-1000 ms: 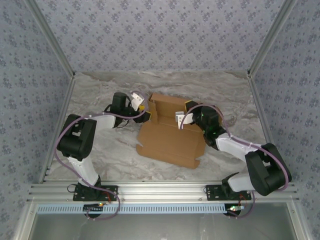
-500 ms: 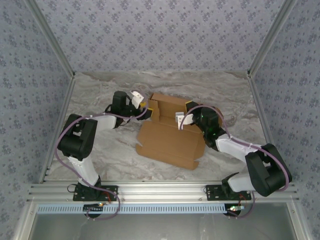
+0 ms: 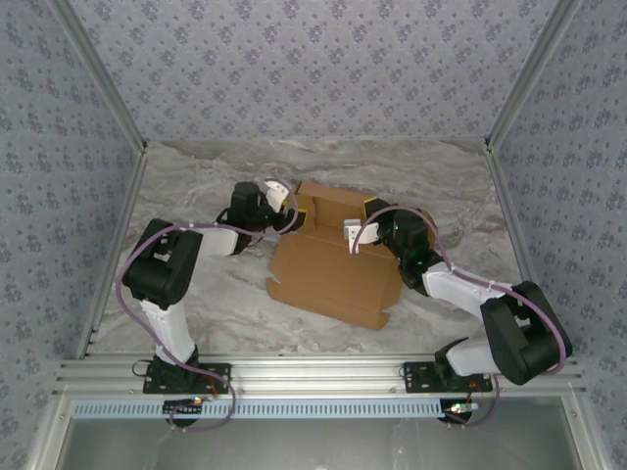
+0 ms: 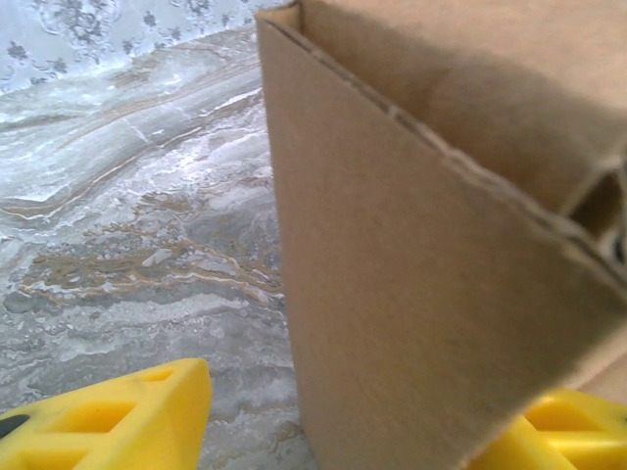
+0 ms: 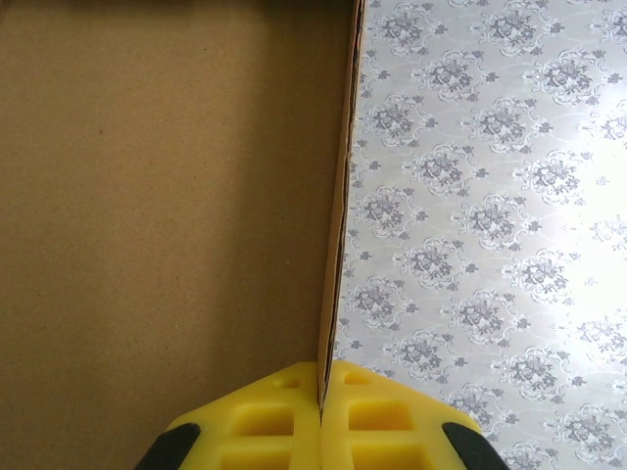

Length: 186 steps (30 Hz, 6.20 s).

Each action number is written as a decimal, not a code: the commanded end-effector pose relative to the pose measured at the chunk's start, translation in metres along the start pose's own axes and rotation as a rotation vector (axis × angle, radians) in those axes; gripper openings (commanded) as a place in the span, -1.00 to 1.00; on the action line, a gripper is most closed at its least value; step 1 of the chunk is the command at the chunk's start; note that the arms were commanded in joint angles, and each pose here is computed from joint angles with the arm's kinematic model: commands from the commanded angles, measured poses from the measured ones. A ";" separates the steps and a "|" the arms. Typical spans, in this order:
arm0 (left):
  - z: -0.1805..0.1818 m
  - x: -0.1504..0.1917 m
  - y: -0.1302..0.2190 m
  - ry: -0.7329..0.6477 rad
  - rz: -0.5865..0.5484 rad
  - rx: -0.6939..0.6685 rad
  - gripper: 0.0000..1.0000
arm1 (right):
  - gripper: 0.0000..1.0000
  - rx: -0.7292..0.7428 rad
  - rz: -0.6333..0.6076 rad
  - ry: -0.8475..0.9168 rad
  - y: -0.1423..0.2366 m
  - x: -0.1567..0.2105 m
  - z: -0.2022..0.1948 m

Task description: Fold the paper box

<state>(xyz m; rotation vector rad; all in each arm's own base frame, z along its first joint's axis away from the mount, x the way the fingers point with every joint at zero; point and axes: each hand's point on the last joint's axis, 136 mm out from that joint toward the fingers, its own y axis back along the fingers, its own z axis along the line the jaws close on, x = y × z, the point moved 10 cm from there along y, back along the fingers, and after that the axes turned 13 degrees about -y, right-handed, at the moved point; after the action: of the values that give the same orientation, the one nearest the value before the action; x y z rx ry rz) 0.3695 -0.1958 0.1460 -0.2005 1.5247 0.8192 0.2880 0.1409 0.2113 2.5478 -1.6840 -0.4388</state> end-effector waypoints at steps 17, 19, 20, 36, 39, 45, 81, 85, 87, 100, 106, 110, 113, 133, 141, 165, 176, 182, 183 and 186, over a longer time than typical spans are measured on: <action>0.003 -0.011 -0.027 0.071 0.009 -0.255 0.08 | -1.00 -0.052 -0.014 0.029 0.001 -0.003 0.008; 0.005 -0.011 -0.028 0.097 0.034 -0.295 0.03 | -1.00 -0.052 -0.012 0.028 0.001 -0.002 0.008; 0.006 -0.010 -0.028 0.105 0.046 -0.313 0.01 | -1.00 -0.050 -0.010 0.028 0.001 -0.002 0.008; 0.000 -0.012 -0.038 0.216 0.194 -0.643 -0.26 | -1.00 -0.068 0.000 0.009 0.001 -0.002 0.007; -0.003 -0.014 -0.042 0.226 0.217 -0.690 -0.29 | -1.00 -0.073 0.005 0.000 0.001 -0.002 0.006; -0.009 -0.019 -0.049 0.230 0.243 -0.767 -0.40 | -1.00 -0.085 0.013 -0.015 0.001 0.000 0.007; -0.008 -0.011 -0.017 0.152 0.073 -0.254 0.25 | -1.00 -0.132 0.096 -0.133 -0.013 0.015 -0.009; -0.004 -0.014 -0.024 0.168 0.063 -0.268 0.23 | -1.00 -0.140 0.094 -0.139 -0.013 0.015 -0.008; -0.004 -0.015 -0.028 0.181 0.060 -0.274 0.23 | -1.00 -0.145 0.095 -0.139 -0.013 0.015 -0.007; -0.004 -0.013 -0.045 0.243 0.157 -0.462 -0.05 | -1.00 -0.145 0.098 -0.141 -0.013 0.015 -0.009; -0.004 -0.011 -0.045 0.288 0.190 -0.603 -0.16 | -1.00 -0.150 0.100 -0.147 -0.013 0.016 -0.008; -0.003 -0.011 -0.047 0.316 0.212 -0.654 -0.24 | -1.00 -0.154 0.105 -0.147 -0.013 0.016 -0.007; -0.005 -0.013 -0.049 0.332 0.224 -0.693 -0.29 | -1.00 -0.156 0.102 -0.146 -0.013 0.015 -0.006; -0.033 -0.034 -0.017 0.190 0.078 -0.334 0.31 | -1.00 -0.146 0.126 -0.157 -0.014 0.017 -0.010; -0.021 -0.024 0.032 0.173 0.056 -0.273 0.35 | -1.00 -0.148 0.123 -0.157 -0.013 0.016 -0.011; -0.001 -0.013 -0.025 0.206 0.036 -0.136 0.36 | -1.00 -0.156 0.124 -0.160 -0.014 0.016 -0.011; 0.002 -0.029 -0.028 0.121 -0.032 -0.120 0.14 | -1.00 -0.156 0.125 -0.161 -0.014 0.016 -0.012; 0.006 -0.038 -0.033 0.089 -0.065 -0.124 -0.05 | -1.00 -0.159 0.125 -0.160 -0.014 0.015 -0.012; 0.007 -0.039 -0.034 0.087 -0.069 -0.124 -0.09 | -1.00 -0.159 0.124 -0.160 -0.014 0.015 -0.012; 0.008 -0.044 -0.037 0.089 -0.080 -0.123 -0.26 | -1.00 -0.158 0.125 -0.160 -0.014 0.015 -0.012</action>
<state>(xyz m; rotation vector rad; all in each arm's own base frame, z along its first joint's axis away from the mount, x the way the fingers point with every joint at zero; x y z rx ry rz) 0.3965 -0.2260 0.1622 -0.3673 1.5766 0.9084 0.3094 0.1324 0.2226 2.4072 -1.7778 -0.7150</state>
